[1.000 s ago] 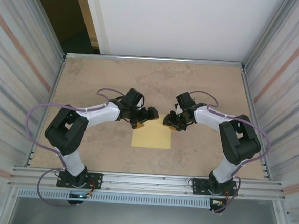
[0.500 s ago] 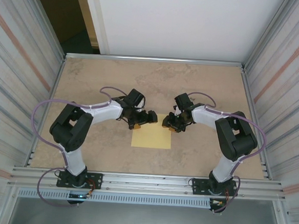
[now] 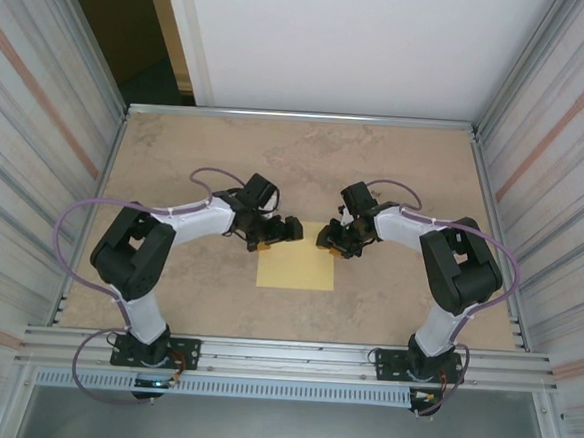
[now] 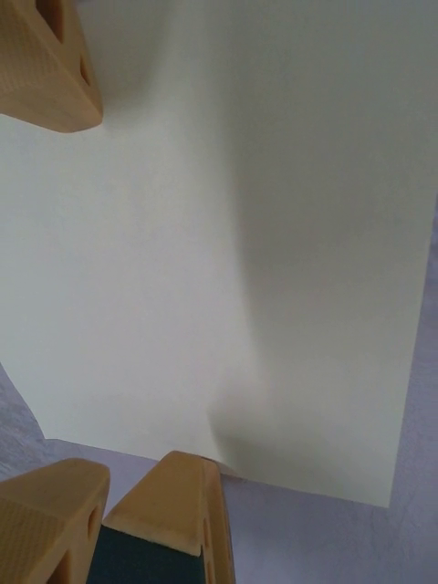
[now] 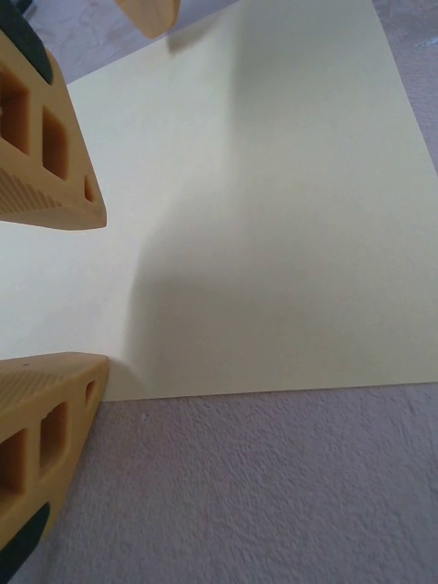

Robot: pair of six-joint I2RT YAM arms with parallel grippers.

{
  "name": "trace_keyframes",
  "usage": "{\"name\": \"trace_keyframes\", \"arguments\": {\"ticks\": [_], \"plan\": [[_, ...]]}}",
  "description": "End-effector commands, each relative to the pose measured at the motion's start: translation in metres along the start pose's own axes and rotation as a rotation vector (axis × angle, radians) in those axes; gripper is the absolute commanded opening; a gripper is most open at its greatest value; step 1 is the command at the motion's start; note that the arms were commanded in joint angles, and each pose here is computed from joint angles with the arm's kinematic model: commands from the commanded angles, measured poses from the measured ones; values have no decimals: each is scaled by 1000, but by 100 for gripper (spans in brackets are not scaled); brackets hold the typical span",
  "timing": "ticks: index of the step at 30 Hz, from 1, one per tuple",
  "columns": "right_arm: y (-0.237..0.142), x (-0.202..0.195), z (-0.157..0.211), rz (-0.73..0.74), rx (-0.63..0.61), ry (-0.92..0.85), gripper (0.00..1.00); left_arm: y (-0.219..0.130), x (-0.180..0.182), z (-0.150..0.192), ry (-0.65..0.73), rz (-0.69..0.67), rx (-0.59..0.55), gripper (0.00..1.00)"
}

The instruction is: Fold a paper plane with a square sheet of paper (pick it up from the middle)

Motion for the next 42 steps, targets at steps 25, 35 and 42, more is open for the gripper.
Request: {"name": "trace_keyframes", "arguments": {"ticks": [25, 35, 42], "plan": [[21, -16, 7, 43, 44, 3, 40, 21, 37, 35, -65, 11, 41, 83], [30, 1, 6, 11, 56, -15, 40, 17, 40, 35, -90, 160, -58, 98], [40, 24, 15, -24, 82, -46, 40, 12, 43, 37, -87, 130, -49, 96]]}}
Point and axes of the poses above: each hand's point on the last joint's axis, 136 mm out from that joint toward the fingers, its own y axis out along the fingers, its own x axis along the line the jaws close on, z = x × y, the point moved 5 cm from there along -y, back along the fingers, and after that the axes turned 14 degrees about y, right-handed, at the moved point
